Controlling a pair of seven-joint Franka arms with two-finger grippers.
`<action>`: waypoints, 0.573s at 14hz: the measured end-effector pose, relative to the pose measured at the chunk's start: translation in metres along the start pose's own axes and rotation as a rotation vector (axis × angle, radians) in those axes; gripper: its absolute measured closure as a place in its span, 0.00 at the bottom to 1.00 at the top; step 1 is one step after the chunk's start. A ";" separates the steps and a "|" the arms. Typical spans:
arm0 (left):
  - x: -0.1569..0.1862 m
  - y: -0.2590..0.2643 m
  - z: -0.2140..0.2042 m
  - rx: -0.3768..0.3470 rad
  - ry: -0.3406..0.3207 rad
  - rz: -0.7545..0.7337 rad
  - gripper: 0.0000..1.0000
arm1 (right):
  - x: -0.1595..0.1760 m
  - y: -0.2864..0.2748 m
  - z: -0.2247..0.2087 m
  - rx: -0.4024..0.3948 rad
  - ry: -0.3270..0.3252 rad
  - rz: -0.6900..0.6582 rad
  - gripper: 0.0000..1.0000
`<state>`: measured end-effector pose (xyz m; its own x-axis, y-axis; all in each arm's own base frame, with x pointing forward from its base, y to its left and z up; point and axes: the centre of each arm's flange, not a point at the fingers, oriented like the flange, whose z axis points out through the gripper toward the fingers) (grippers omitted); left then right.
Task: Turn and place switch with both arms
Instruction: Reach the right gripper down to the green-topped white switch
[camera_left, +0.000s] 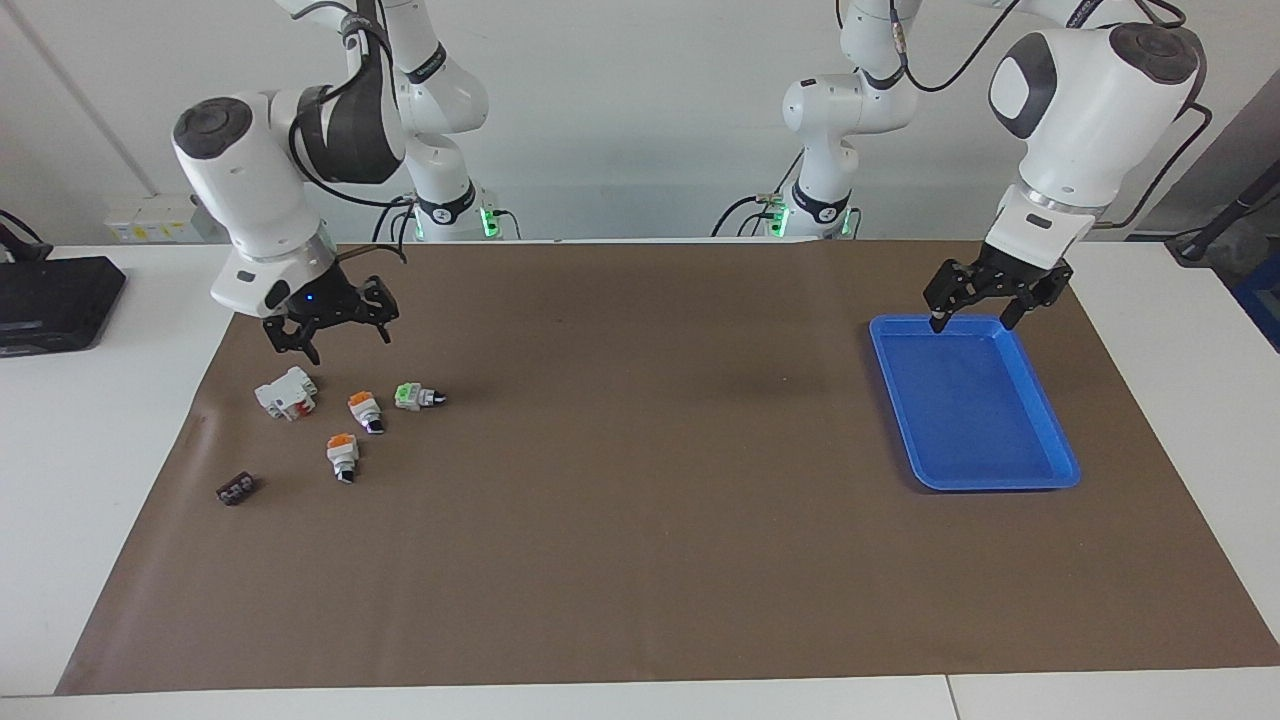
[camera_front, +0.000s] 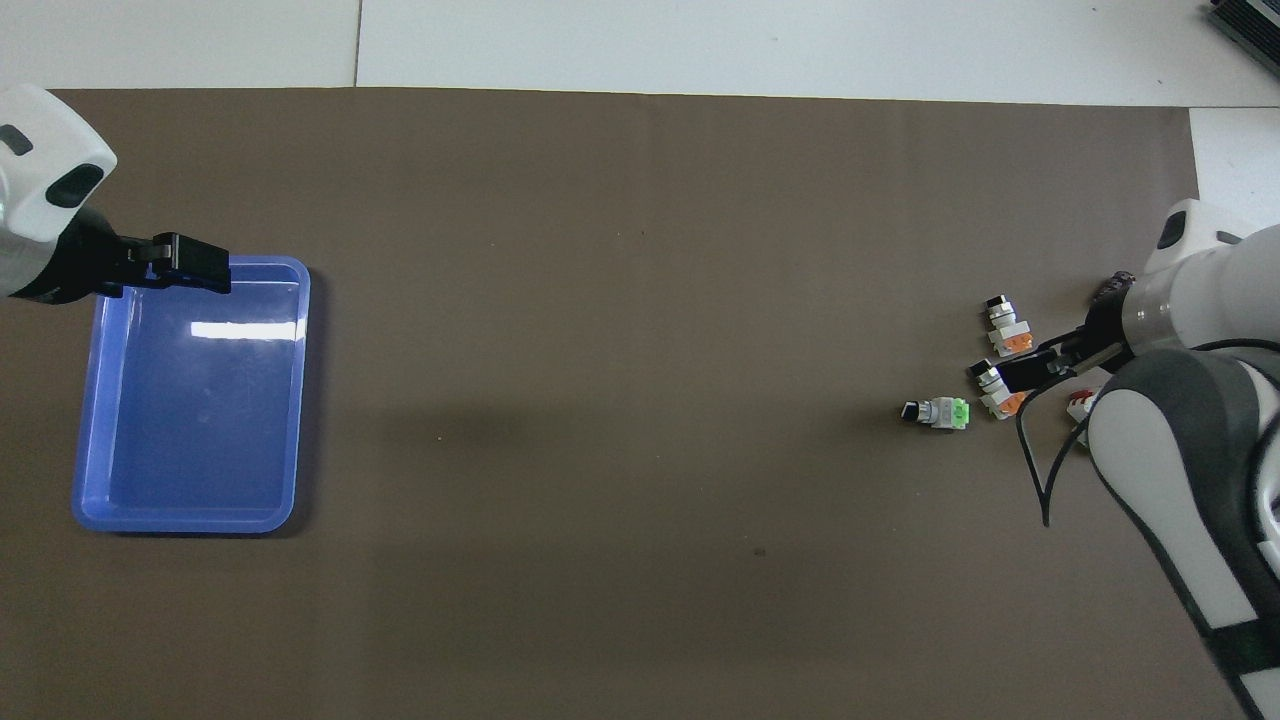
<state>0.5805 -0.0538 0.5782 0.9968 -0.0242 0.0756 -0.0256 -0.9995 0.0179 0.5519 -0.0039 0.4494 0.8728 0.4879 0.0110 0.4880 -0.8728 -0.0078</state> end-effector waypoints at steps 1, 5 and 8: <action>0.000 0.000 0.000 0.000 0.000 0.000 0.00 | 0.001 -0.001 0.023 0.003 -0.004 -0.106 0.00; 0.000 0.000 0.000 0.000 0.000 0.000 0.00 | 0.002 -0.021 0.106 0.004 -0.005 -0.523 0.00; 0.000 0.000 0.000 0.000 0.000 0.000 0.00 | -0.002 -0.040 0.126 0.023 -0.022 -0.721 0.00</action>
<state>0.5804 -0.0538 0.5782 0.9969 -0.0242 0.0754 -0.0256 -0.9995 0.0179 0.5313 0.0313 0.3234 0.3329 0.9430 0.0011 0.9426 -0.3328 -0.0268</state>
